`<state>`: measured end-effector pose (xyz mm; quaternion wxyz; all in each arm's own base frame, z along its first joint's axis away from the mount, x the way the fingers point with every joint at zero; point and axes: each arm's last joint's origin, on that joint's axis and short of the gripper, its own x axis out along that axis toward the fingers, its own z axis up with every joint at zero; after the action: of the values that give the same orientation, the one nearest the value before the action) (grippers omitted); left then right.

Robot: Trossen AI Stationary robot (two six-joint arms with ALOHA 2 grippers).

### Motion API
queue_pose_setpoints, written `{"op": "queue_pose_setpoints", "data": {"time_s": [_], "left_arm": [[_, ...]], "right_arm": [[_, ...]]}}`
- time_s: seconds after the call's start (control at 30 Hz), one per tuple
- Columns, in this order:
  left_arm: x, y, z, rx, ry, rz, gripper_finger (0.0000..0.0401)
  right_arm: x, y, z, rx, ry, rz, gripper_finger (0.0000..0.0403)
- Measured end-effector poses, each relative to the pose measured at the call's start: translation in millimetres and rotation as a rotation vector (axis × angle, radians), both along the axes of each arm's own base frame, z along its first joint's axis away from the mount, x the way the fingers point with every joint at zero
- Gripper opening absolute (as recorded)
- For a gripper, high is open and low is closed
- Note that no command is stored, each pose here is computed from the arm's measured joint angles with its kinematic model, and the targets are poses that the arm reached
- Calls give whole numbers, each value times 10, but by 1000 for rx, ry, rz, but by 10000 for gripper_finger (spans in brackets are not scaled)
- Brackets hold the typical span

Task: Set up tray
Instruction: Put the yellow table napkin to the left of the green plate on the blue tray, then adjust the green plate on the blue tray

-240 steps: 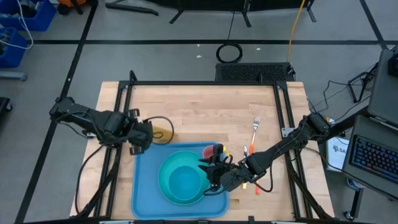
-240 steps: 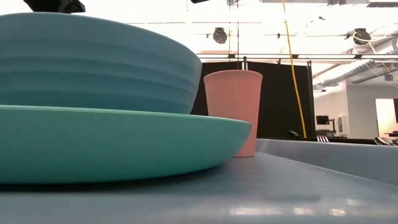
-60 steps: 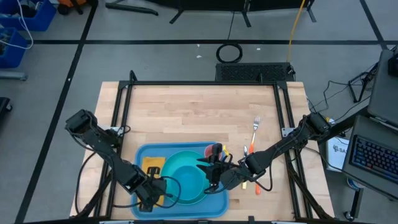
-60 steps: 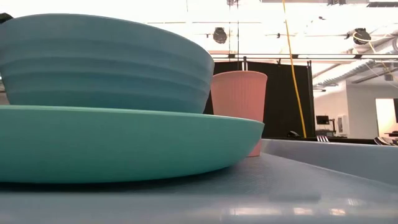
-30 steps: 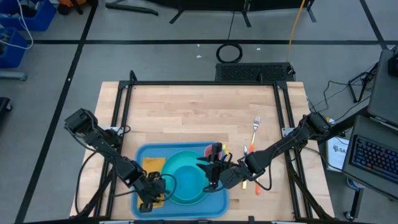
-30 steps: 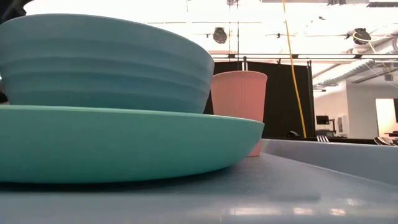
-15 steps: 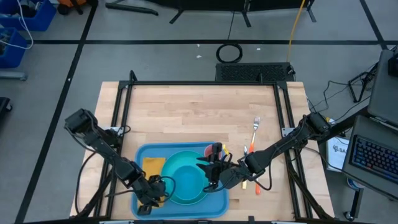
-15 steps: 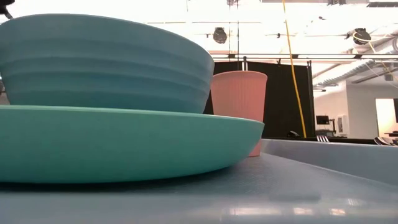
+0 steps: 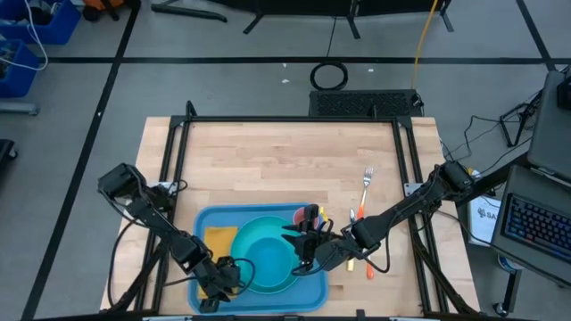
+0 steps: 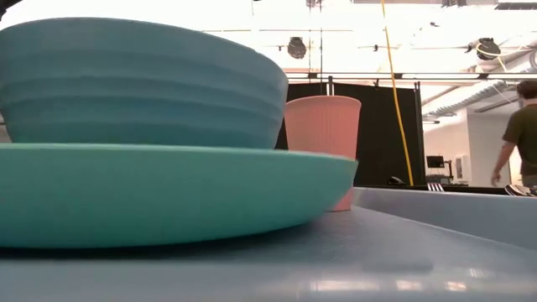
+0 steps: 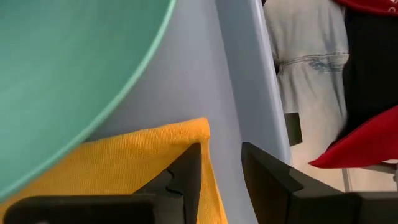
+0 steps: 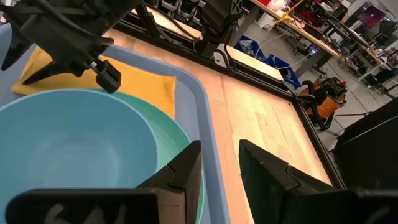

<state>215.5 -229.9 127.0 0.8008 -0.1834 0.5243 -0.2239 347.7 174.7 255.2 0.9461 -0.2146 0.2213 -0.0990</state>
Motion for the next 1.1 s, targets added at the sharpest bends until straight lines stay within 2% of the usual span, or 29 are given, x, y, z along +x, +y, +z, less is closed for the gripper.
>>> {"op": "queue_pose_setpoints", "data": {"time_s": [0.23, 0.43, 0.67, 0.87, 0.97, 1.1], "left_arm": [[8, -9, -27, -4, 14, 13, 120], [-39, 29, 170, -17, -29, 36, 120], [-94, 81, 350, 15, -94, 49, 120], [-172, 221, 333, 196, -71, 141, 120], [-188, 268, 307, 272, -76, 196, 120], [-202, 270, 310, 353, -156, 249, 120]], "right_arm": [[0, 0, 0, 0, 0, 0, 100], [0, 0, 0, 0, 0, 0, 100], [-1, -1, -1, -1, 2, 0, 100], [-4, 3, -4, 3, 3, -1, 100], [-19, 36, -20, 74, 13, 27, 100], [-32, 77, -32, 153, 27, 72, 100]]}}
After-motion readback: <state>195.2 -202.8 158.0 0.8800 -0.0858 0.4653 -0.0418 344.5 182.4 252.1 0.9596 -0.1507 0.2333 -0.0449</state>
